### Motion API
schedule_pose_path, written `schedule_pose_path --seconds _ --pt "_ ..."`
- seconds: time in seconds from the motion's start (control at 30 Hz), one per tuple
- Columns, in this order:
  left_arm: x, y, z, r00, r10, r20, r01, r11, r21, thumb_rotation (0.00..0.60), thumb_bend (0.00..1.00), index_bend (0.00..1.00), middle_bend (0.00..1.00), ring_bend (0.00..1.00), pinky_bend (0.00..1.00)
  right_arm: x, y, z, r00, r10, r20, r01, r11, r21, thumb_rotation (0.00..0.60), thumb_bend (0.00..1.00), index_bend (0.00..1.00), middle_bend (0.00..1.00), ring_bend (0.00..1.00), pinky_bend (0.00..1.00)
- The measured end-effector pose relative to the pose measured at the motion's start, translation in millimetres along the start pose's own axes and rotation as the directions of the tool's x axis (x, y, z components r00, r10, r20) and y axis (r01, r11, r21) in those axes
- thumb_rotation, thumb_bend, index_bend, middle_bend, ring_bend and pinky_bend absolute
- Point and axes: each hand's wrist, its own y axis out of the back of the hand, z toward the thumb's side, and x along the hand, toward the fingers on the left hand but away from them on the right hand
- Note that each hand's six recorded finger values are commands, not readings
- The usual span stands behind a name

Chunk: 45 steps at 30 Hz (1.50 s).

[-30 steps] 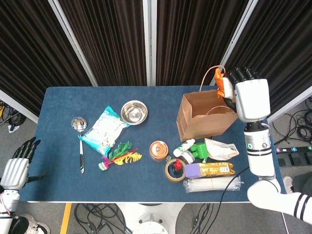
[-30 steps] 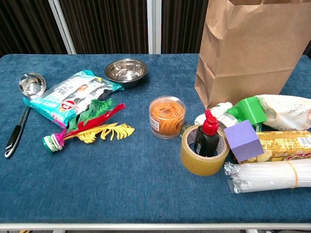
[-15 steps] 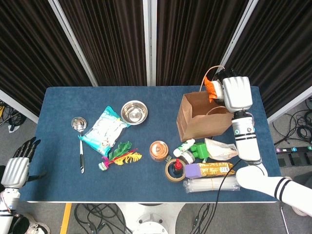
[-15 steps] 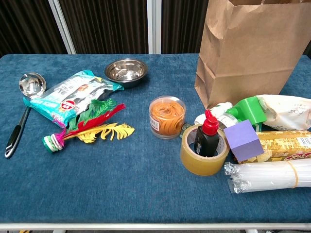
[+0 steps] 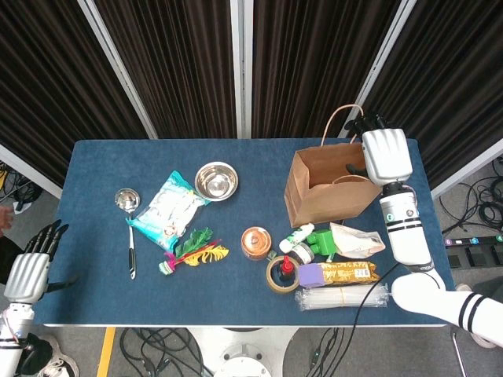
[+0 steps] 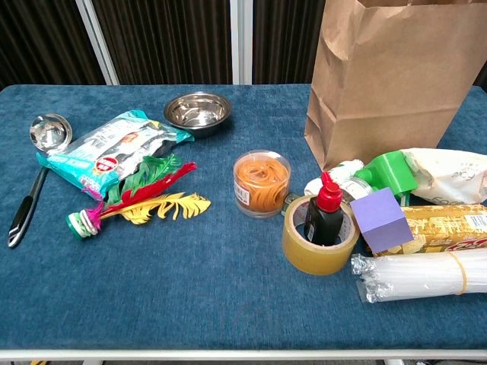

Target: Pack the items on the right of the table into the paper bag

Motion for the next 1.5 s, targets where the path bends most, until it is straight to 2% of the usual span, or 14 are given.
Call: schedule_pose_path --seconds 0.2,0.37,0.53,0.63,0.7,0.8,0.93,1.07,1.27,1.33,1.5 --pt "5 2 4 1.000 0.006 0.010 -0.006 1.000 0.001 0.600 0.17 0.07 0.12 0.02 0.16 0 24 12 0.996 -0.082 -0.026 0.081 0.996 -0.039 0.600 0.00 0.31 0.28 0.15 0.34" --pt "6 4 7 1.000 0.013 0.014 -0.013 1.000 0.006 0.600 0.16 0.07 0.12 0.02 0.16 5 52 35 0.985 -0.151 -0.084 0.142 0.985 -0.100 0.600 0.00 0.31 0.28 0.16 0.34" --pt "5 5 10 1.000 0.014 0.018 -0.014 1.000 0.010 0.600 0.17 0.07 0.12 0.02 0.16 25 75 68 0.961 -0.203 -0.187 0.176 0.972 -0.153 0.600 0.00 0.31 0.28 0.17 0.34" --pt "4 4 13 1.000 0.013 0.023 -0.014 1.000 0.013 0.600 0.17 0.07 0.12 0.02 0.16 47 78 82 0.943 -0.208 -0.259 0.173 0.973 -0.154 0.600 0.00 0.31 0.29 0.17 0.34" --pt "4 5 14 1.000 0.015 0.025 -0.015 1.000 0.014 0.600 0.16 0.07 0.12 0.02 0.16 63 72 85 0.939 -0.186 -0.291 0.150 0.979 -0.141 0.600 0.00 0.30 0.29 0.17 0.34" --pt "2 3 15 1.000 0.011 0.023 -0.011 1.000 0.012 0.600 0.17 0.07 0.12 0.02 0.16 91 51 75 0.949 -0.098 -0.299 0.074 0.993 -0.090 0.600 0.00 0.30 0.28 0.17 0.34" --pt "1 0 16 1.000 0.008 0.024 -0.008 1.000 0.010 0.600 0.17 0.07 0.12 0.02 0.16 138 11 38 0.969 0.078 -0.236 -0.081 0.997 -0.004 0.600 0.00 0.30 0.28 0.17 0.34" --pt "2 -2 15 1.000 0.014 0.016 -0.014 1.000 0.003 0.600 0.17 0.07 0.12 0.02 0.16 181 -16 0 0.968 0.206 -0.145 -0.207 0.978 0.007 0.600 0.00 0.30 0.28 0.17 0.34" --pt "3 -7 15 1.000 0.008 0.026 -0.008 1.000 0.003 0.600 0.17 0.07 0.12 0.02 0.16 211 -42 -51 0.964 0.260 -0.054 -0.260 0.965 0.007 0.600 0.00 0.30 0.27 0.16 0.34" --pt "3 -9 16 0.999 0.005 0.031 -0.005 1.000 0.010 0.600 0.17 0.07 0.12 0.02 0.16 215 -52 -65 0.964 0.262 -0.036 -0.262 0.965 0.010 0.600 0.00 0.26 0.25 0.15 0.34" --pt "-2 -14 14 0.999 -0.010 0.037 0.009 1.000 0.025 0.600 0.17 0.07 0.12 0.02 0.16 216 -78 -78 0.967 0.255 -0.015 -0.256 0.967 -0.018 0.600 0.00 0.20 0.22 0.14 0.29"
